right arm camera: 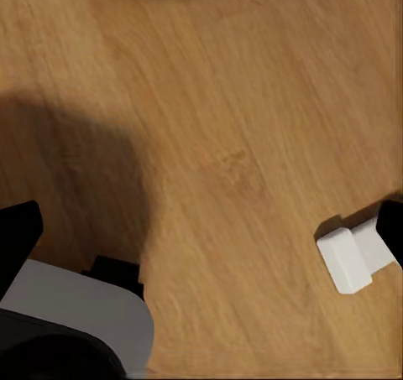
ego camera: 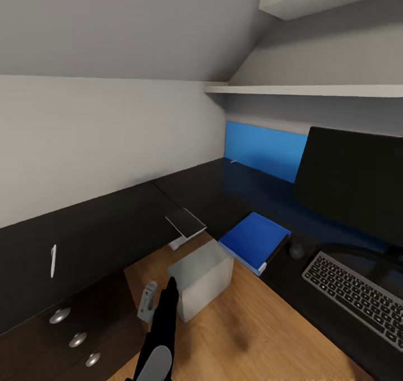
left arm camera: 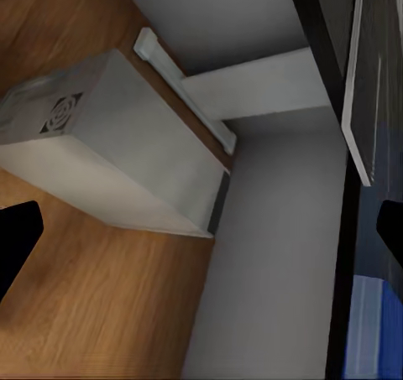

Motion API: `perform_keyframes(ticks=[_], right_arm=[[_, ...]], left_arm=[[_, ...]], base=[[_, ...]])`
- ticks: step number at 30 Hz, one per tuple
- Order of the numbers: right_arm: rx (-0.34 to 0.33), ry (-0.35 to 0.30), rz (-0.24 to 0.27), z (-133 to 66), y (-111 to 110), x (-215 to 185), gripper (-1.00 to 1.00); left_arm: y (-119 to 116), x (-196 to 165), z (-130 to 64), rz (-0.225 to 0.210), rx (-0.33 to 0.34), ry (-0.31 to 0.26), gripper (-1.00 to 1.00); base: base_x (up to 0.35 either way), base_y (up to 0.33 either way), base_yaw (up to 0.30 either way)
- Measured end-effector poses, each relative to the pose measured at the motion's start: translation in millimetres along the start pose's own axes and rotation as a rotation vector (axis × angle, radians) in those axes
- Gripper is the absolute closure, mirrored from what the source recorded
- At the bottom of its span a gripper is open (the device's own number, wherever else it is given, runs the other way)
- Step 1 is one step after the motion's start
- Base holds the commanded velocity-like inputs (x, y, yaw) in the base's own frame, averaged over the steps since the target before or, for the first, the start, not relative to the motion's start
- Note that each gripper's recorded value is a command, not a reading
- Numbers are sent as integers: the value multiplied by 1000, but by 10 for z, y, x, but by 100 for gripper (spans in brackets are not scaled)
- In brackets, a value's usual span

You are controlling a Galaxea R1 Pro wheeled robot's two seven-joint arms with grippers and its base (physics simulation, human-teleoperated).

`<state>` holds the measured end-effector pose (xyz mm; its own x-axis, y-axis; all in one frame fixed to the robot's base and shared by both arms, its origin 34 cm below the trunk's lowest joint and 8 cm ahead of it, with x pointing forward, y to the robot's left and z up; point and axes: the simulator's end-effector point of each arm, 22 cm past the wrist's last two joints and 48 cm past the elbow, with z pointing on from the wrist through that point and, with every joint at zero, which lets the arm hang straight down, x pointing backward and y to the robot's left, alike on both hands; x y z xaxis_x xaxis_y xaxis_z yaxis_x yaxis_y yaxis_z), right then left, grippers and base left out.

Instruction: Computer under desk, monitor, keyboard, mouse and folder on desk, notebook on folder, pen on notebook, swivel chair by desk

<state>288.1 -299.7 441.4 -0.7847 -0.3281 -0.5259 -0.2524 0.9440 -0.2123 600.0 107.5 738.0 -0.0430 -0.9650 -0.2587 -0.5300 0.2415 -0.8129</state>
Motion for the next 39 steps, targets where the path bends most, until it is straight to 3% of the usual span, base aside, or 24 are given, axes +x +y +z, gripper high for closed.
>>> perform_keyframes(ticks=[7, 14, 20, 25, 31, 32, 33, 39], right_arm=[[11, -9, -34, -90, -270, 124, -100], [-32, -160, -4, -337, -217, -139, -100], [-54, -228, -6, -510, -309, -346, -100], [-54, -199, -23, -523, -383, -349, -100], [-56, -189, -19, -532, -378, -330, -100], [-58, -186, -17, -530, -356, -332, -100], [-58, -183, -17, -527, -355, -327, -100], [-55, -155, -26, -511, -360, -259, -100]], left_arm=[[-26, -54, -69, -14, -1, -7, -100], [-85, 60, -145, -1, 17, 17, -100], [-121, 119, -177, -1, 28, 29, -100], [-186, 124, -208, -20, 40, 35, -100], [-198, 146, -211, -12, 50, 36, -100], [-174, 52, -23, 9, 25, 0, -100], [-164, -53, 42, 4, 16, -22, -100], [-178, -335, 148, -12, 18, -80, -100]], base=[[0, 0, -236], [0, 0, -194], [0, 0, -60], [0, 0, -11], [0, 0, -59], [0, 0, -263], [0, 0, -269], [0, 0, -282]])
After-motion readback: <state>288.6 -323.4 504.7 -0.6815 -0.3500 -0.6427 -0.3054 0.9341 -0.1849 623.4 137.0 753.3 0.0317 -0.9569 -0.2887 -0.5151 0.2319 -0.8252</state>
